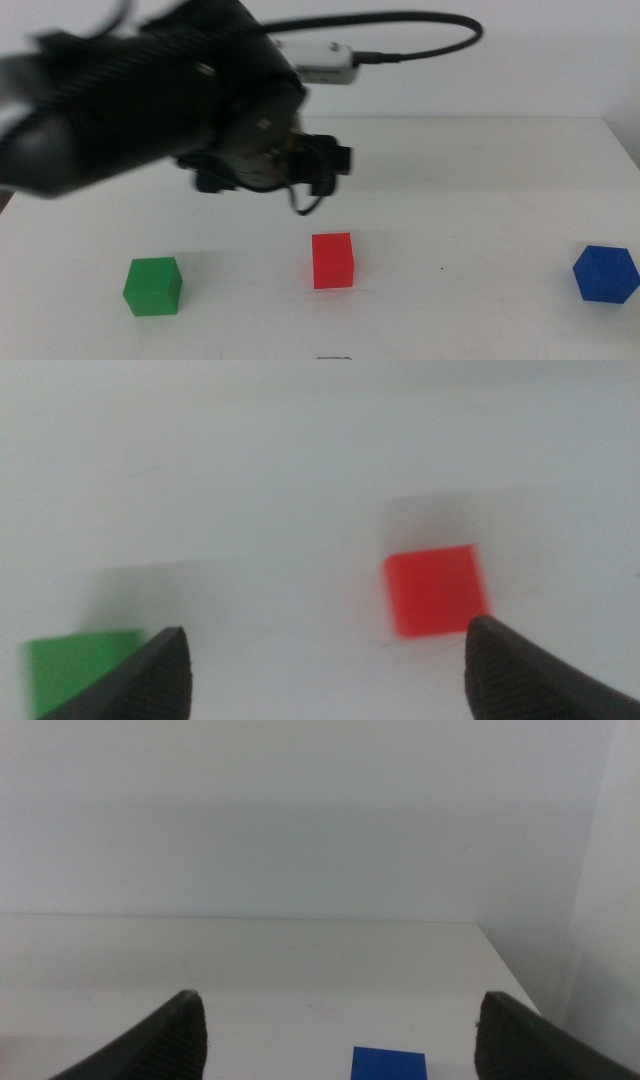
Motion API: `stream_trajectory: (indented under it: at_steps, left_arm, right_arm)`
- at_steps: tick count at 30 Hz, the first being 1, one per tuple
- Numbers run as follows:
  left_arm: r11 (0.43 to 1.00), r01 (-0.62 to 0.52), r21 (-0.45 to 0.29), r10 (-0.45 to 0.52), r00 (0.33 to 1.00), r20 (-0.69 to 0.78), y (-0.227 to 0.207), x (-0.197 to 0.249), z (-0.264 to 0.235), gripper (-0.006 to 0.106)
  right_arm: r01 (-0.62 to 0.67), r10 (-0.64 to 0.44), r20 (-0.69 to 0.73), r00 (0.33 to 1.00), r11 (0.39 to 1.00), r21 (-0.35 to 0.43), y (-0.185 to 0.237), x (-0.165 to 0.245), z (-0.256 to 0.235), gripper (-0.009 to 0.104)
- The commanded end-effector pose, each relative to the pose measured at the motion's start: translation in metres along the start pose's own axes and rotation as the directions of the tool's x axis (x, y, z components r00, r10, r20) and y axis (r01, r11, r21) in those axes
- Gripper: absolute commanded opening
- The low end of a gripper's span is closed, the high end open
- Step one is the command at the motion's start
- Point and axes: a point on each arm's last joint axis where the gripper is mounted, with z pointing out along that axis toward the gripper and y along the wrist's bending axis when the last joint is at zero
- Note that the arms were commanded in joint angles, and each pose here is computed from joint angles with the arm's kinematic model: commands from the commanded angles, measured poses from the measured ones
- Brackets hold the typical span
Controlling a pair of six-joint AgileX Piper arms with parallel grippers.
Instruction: Stack red cubes first, then green, then blue cubes in a specific spot.
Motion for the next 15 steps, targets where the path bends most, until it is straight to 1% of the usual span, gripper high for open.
stream_trajectory:
  at_steps: [1,5,8,10,15]
  left_arm:
    - [1.0,-0.009,-0.02,0.011,0.998,0.059,0.017,-0.007,-0.036,0.094]
    - [0.995,-0.03,-0.093,0.034,0.999,0.042,0.035,-0.003,-0.055,0.094]
    - [0.992,-0.026,-0.125,0.029,0.999,0.016,0.047,-0.002,-0.063,0.094]
    - [0.992,-0.026,-0.127,0.025,1.0,-0.01,0.055,-0.002,-0.065,0.094]
    - [0.995,-0.008,-0.103,0.002,0.998,-0.062,0.077,-0.007,-0.064,0.094]
  right_arm:
    - [0.014,-0.013,0.114,0.993,1.0,-0.004,0.0,-0.015,-0.003,0.094]
    - [0.014,-0.013,0.114,0.993,1.0,-0.004,0.0,-0.015,-0.003,0.094]
    - [0.014,-0.013,0.114,0.993,1.0,-0.004,0.0,-0.015,-0.003,0.094]
    - [0.014,-0.013,0.114,0.993,1.0,-0.004,0.0,-0.015,-0.003,0.094]
    - [0.014,-0.013,0.114,0.993,1.0,-0.004,0.0,-0.015,-0.003,0.094]
